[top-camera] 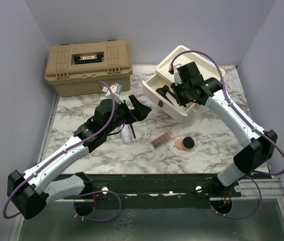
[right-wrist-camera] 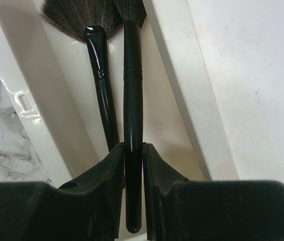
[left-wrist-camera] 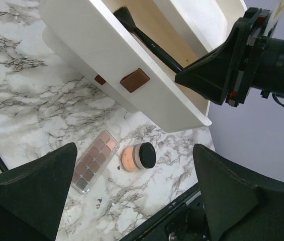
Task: Organize the makeup
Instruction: Place the makeup brush in the drawer.
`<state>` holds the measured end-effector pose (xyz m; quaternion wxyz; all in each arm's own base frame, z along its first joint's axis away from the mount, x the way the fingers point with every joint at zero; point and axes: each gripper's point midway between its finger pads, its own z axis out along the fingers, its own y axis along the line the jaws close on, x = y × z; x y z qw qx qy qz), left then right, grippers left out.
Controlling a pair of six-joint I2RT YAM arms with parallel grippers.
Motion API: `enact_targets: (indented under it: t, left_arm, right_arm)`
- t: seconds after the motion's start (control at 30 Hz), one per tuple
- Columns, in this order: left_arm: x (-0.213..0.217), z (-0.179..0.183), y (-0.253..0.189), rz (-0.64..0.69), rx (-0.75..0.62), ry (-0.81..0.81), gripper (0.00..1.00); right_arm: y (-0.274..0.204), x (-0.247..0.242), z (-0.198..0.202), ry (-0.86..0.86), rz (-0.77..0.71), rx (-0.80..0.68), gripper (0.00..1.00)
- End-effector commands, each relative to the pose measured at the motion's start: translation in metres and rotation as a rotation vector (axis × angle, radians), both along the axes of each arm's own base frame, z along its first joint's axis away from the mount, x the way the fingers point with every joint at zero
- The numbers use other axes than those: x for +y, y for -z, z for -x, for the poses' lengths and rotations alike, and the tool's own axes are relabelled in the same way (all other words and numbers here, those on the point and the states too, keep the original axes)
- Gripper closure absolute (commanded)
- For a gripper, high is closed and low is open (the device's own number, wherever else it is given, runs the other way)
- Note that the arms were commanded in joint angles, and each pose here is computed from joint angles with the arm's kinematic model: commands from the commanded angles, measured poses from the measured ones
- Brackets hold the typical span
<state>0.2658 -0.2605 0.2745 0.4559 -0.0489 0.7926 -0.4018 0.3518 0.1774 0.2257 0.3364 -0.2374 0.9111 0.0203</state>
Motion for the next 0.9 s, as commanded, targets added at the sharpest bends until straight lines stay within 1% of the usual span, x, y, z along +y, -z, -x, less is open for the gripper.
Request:
enact_targets:
  t: [0.0, 0.27, 0.37, 0.5, 0.63, 0.7, 0.77, 0.87]
  left_arm:
    - [0.003, -0.005, 0.001, 0.016, 0.001, -0.023, 0.01]
    - [0.003, -0.007, 0.011, 0.022, 0.038, -0.027, 0.01]
    - [0.003, -0.008, 0.018, 0.015, 0.055, -0.03, 0.01]
    - [-0.001, -0.01, 0.039, -0.005, 0.11, -0.017, 0.02]
    - [-0.017, -0.008, 0.051, -0.024, 0.155, 0.07, 0.06]
    - [-0.018, -0.009, 0.06, -0.039, 0.177, 0.067, 0.08]
    - [-0.015, -0.011, 0.071, -0.065, 0.199, 0.048, 0.11]
    - [-0.007, -0.012, 0.087, -0.112, 0.233, 0.008, 0.15]
  right_arm:
    - [-0.018, 0.001, 0.0, 0.005, -0.037, -0.069, 0.74]
    - [-0.018, 0.007, 0.004, -0.019, -0.074, -0.07, 0.74]
    - [-0.037, 0.009, 0.005, -0.017, -0.124, -0.123, 0.73]
    - [-0.078, 0.023, 0.018, -0.097, -0.263, -0.221, 0.69]
    - [-0.12, 0.034, 0.039, -0.152, -0.441, -0.316, 0.59]
    - [-0.134, 0.035, 0.048, -0.171, -0.505, -0.365, 0.52]
    - [-0.149, 0.031, 0.059, -0.16, -0.563, -0.405, 0.42]
    - [-0.159, 0.024, 0.072, -0.124, -0.641, -0.44, 0.35]
